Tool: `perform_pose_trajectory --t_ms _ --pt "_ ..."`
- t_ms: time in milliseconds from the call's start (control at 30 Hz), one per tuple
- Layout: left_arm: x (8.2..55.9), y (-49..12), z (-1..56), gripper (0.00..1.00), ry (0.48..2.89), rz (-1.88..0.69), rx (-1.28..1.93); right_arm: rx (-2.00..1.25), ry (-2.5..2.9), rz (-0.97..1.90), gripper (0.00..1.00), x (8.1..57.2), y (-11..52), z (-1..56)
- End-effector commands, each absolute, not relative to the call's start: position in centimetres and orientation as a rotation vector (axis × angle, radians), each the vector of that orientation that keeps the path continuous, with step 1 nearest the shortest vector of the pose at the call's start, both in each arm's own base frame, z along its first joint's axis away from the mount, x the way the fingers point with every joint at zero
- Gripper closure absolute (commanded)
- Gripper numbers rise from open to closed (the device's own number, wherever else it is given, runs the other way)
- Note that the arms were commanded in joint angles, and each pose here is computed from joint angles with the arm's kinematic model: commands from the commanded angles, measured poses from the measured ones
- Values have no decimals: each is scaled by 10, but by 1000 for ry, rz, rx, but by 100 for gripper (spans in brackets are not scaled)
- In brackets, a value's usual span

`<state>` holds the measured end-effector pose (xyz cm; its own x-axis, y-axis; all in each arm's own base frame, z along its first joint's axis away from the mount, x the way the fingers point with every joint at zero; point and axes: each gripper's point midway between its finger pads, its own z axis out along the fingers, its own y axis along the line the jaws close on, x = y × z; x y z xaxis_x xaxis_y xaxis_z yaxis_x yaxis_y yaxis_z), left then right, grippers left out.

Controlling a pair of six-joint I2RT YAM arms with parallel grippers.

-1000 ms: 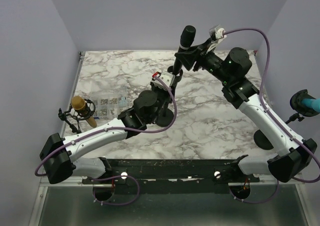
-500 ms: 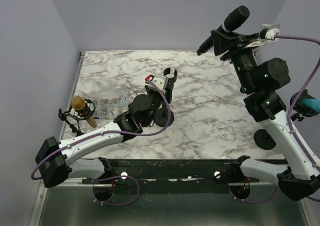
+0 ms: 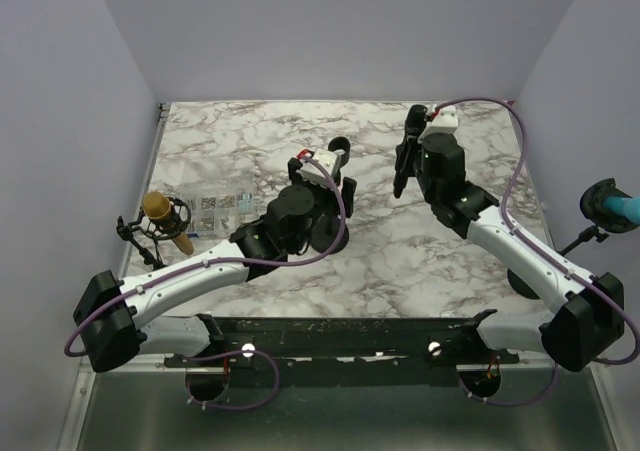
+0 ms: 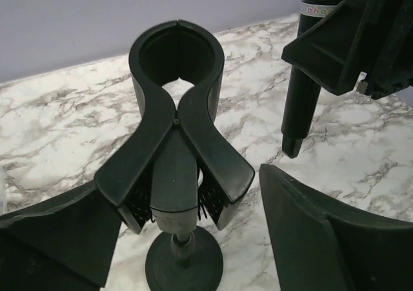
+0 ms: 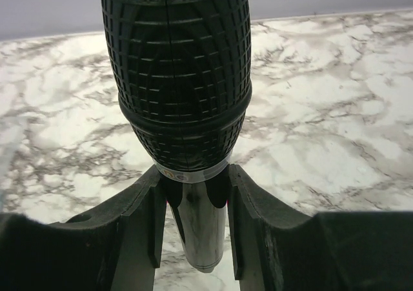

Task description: Remove the microphone from the stand

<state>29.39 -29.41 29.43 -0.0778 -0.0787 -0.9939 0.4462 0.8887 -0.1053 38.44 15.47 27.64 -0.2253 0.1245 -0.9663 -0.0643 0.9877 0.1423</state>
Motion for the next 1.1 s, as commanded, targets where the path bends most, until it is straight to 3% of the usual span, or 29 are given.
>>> perform_pose_trajectory --t_ms 0,67,567,867,1067 --pt "286 -291 282 8 1677 -450 332 120 1790 31 99 392 133 281" --pt "284 -288 285 1 1680 -458 342 116 1800 10 99 395 130 275" --pt "263 -250 334 2 1606 -495 499 169 1976 -197 99 424 103 194" --pt "258 -213 405 1 1450 -389 525 775 2106 15 99 457 48 139" --pt "254 -202 379 1 1434 -336 550 1159 2148 124 99 489 23 100"
